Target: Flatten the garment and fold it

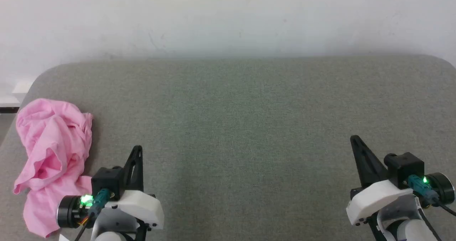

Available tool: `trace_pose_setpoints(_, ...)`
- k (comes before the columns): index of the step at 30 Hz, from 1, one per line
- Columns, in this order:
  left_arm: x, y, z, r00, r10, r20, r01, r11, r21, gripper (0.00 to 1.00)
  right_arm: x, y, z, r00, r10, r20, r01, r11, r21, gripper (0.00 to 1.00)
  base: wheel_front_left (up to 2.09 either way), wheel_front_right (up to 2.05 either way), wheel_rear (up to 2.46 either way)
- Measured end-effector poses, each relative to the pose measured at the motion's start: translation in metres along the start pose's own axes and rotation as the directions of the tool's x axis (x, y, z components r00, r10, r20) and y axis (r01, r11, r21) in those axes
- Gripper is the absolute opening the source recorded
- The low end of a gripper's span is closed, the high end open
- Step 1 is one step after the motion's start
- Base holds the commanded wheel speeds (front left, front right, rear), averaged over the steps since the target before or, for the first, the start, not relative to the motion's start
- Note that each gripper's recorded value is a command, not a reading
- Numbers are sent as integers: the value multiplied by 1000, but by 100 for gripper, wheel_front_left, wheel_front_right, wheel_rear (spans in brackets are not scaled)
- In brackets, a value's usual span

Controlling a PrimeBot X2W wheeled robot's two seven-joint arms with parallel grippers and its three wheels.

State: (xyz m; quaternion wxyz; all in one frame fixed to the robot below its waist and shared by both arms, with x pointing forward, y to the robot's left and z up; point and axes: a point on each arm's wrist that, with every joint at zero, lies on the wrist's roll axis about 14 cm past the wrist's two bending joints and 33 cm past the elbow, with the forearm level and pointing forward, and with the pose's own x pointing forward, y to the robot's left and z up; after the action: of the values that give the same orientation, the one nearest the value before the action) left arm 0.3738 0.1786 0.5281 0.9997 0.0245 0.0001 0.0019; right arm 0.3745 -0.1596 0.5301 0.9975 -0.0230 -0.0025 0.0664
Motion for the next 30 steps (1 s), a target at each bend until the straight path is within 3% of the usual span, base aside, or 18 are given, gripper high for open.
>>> trace_pose_setpoints(26,0,0,0,1000,0,0,0,1000,0,0,0,0,0,1000,0,0,0,1000,0,0,0,0,0)
trace_pose_setpoints(27,0,0,0,1000,0,-1,0,1000,0,100,0,0,0,1000,0,0,0,1000,0,100,0,0,0)
trace_pose_setpoints(30,0,0,0,1000,0,-1,0,1000,0,100,0,0,-1,1000,0,-2,0,1000,0,100,0,0,0)
